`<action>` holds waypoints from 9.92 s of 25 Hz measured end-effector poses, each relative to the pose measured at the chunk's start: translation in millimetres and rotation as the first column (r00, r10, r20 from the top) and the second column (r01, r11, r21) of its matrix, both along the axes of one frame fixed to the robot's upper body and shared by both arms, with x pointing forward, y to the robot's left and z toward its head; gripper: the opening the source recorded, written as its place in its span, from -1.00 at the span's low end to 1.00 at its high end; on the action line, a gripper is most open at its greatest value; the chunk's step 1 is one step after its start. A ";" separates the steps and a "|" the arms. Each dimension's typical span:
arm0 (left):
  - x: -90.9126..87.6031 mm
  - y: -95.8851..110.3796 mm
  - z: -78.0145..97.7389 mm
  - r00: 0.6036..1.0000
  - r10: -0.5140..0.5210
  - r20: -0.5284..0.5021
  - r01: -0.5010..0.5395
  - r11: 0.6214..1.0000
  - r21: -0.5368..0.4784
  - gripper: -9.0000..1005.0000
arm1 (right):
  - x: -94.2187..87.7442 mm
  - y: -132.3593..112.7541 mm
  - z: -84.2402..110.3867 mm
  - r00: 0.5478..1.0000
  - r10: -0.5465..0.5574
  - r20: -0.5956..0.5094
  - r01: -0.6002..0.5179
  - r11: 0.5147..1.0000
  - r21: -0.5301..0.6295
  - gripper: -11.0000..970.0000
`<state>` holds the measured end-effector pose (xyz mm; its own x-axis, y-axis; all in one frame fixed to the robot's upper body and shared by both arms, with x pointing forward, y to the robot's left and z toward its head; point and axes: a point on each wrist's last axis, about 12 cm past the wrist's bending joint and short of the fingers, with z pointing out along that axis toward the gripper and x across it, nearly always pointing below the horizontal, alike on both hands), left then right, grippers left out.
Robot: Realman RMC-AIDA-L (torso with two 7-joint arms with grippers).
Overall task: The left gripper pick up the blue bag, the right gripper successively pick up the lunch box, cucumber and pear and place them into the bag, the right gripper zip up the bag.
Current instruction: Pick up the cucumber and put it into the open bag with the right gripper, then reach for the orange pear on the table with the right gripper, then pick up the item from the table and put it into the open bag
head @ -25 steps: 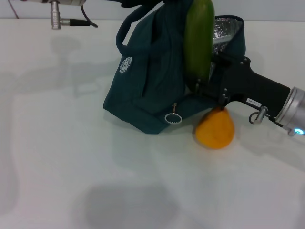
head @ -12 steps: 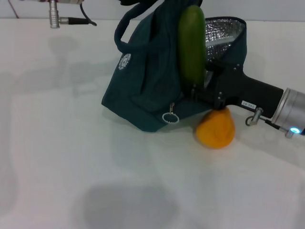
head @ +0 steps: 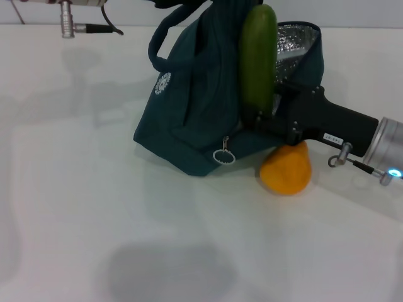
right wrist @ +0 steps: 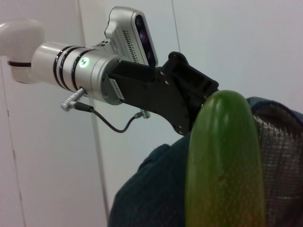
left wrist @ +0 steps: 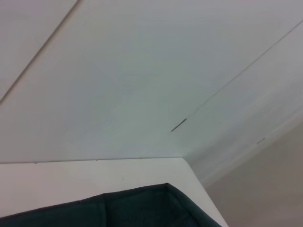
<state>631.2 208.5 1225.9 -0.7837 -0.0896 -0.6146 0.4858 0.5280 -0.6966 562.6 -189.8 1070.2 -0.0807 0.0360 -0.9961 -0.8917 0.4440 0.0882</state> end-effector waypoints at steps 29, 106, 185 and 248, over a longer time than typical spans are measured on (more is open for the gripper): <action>1.3 0.9 -0.6 1.000 0.004 -0.002 -0.004 1.000 -0.003 -0.84 | 2.8 -17.0 10.3 0.999 -0.042 0.026 0.040 0.997 0.071 0.73; 2.7 14.5 -12.0 0.999 0.045 0.031 -0.044 0.999 -0.030 -0.84 | -39.9 -58.9 -28.5 0.995 -0.100 0.032 0.102 0.991 -0.082 -0.90; -2.1 1.7 -8.0 1.000 -0.017 -0.012 0.016 0.998 -0.067 -0.84 | 40.6 21.0 65.6 0.949 0.057 0.310 -0.049 0.998 -0.032 -0.86; -7.3 -21.1 -0.6 0.991 -0.087 -0.098 0.071 0.986 -0.153 -0.84 | 15.1 -6.8 42.9 0.925 0.026 0.380 0.011 0.995 -0.097 -0.82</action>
<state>623.9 187.4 1225.3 -0.8512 -0.1091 -0.5134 0.4424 0.3772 -0.8136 577.6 -196.6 1113.1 0.3051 -0.0595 -0.9505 -0.8531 0.4265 -0.3005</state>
